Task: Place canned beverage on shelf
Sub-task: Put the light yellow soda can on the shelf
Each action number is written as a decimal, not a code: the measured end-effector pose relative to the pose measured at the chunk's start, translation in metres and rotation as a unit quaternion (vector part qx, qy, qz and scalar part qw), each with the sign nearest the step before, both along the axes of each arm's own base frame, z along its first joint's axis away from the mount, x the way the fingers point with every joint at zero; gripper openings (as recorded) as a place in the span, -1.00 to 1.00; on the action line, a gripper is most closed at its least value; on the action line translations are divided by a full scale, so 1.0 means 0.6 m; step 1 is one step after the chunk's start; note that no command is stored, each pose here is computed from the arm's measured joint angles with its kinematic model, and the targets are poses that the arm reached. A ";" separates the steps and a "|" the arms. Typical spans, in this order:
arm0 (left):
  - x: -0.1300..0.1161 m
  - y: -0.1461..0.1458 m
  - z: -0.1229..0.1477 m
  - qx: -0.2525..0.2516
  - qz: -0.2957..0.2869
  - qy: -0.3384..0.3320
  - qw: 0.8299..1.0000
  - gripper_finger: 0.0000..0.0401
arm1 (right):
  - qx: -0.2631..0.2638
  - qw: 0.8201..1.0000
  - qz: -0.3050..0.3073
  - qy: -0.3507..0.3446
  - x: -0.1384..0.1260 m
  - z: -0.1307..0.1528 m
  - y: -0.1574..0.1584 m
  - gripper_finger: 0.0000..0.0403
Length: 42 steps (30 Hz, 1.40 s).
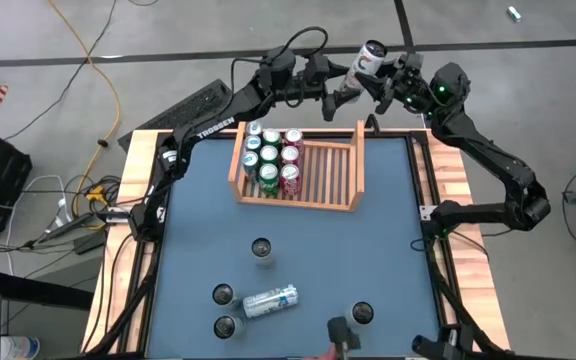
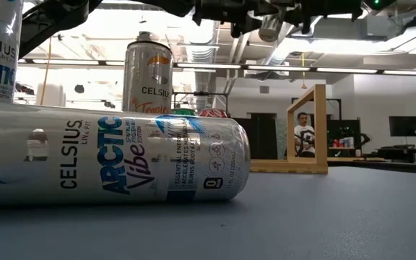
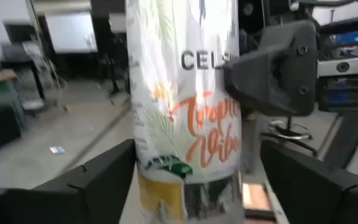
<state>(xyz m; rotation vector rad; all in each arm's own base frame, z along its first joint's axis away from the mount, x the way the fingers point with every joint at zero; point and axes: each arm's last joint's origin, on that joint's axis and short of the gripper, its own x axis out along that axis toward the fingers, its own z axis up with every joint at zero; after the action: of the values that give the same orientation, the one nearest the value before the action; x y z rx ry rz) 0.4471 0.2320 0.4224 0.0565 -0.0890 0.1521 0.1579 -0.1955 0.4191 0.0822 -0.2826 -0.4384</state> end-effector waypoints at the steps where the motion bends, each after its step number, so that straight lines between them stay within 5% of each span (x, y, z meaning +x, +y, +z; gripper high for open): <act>1: -0.002 0.001 -0.002 -0.012 -0.003 0.011 1.000 0.66 | 0.002 1.000 0.000 0.002 0.000 -0.001 0.000 0.17; 8: -0.018 0.004 -0.006 -0.020 -0.010 0.066 0.998 0.75 | -0.002 1.000 0.012 0.018 -0.001 -0.004 -0.001 0.17; 21: -0.122 0.000 0.068 0.010 -0.001 0.121 0.993 0.76 | 0.048 0.985 0.085 0.144 -0.002 -0.051 0.001 0.17; 29: -0.125 -0.007 0.057 -0.002 -0.062 0.149 0.987 0.76 | 0.065 0.965 0.154 0.202 0.032 -0.075 0.037 0.17; 42: -0.112 -0.036 0.041 0.019 -0.083 0.194 0.977 0.76 | 0.088 0.943 0.135 0.291 0.086 -0.111 0.079 0.17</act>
<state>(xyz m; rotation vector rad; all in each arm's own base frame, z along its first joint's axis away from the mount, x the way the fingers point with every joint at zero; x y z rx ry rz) 0.3797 0.2104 0.4471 0.1150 0.2939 -0.0299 0.2096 -0.1478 0.3522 0.1597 0.3493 -0.1983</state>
